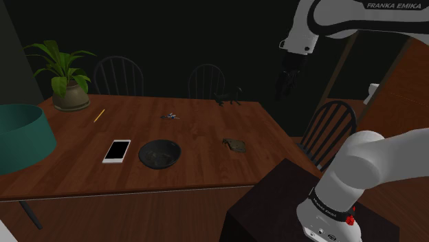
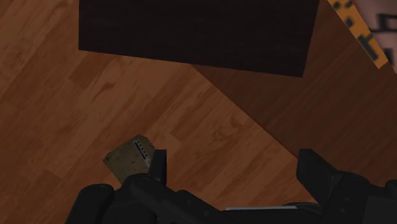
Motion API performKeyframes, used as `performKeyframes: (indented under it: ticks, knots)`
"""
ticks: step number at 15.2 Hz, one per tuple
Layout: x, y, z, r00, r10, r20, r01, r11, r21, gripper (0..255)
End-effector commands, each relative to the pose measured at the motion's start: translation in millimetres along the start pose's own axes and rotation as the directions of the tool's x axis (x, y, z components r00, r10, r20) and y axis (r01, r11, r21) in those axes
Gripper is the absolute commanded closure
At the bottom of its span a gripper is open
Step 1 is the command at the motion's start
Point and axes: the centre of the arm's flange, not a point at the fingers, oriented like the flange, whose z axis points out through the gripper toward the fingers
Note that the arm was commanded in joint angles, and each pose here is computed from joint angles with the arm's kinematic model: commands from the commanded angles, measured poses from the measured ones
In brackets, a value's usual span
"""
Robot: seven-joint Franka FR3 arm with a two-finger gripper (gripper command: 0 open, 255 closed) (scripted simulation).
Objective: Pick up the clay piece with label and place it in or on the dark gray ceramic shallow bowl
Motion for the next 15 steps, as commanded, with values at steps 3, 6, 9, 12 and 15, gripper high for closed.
performKeyframes:
  ticks: [3, 6, 9, 12, 15]
  knots:
    - [15.3, 1.3, 21.4, 1.0, 0.022, 0.0, -0.022, 1.0, -0.006, 0]
    - [38.2, 4.3, 53.4, 0.998, 0.056, -0.001, -0.056, 0.998, -0.016, 0]
    - [61.0, 8.3, 85.4, 0.996, 0.09, -0.003, -0.09, 0.996, -0.026, 0]
    - [83.6, 13.3, 117.3, 0.992, 0.123, -0.004, -0.123, 0.992, -0.035, 0]
    - [106.1, 19.5, 149.1, 0.988, 0.156, -0.006, -0.156, 0.987, -0.044, 0]
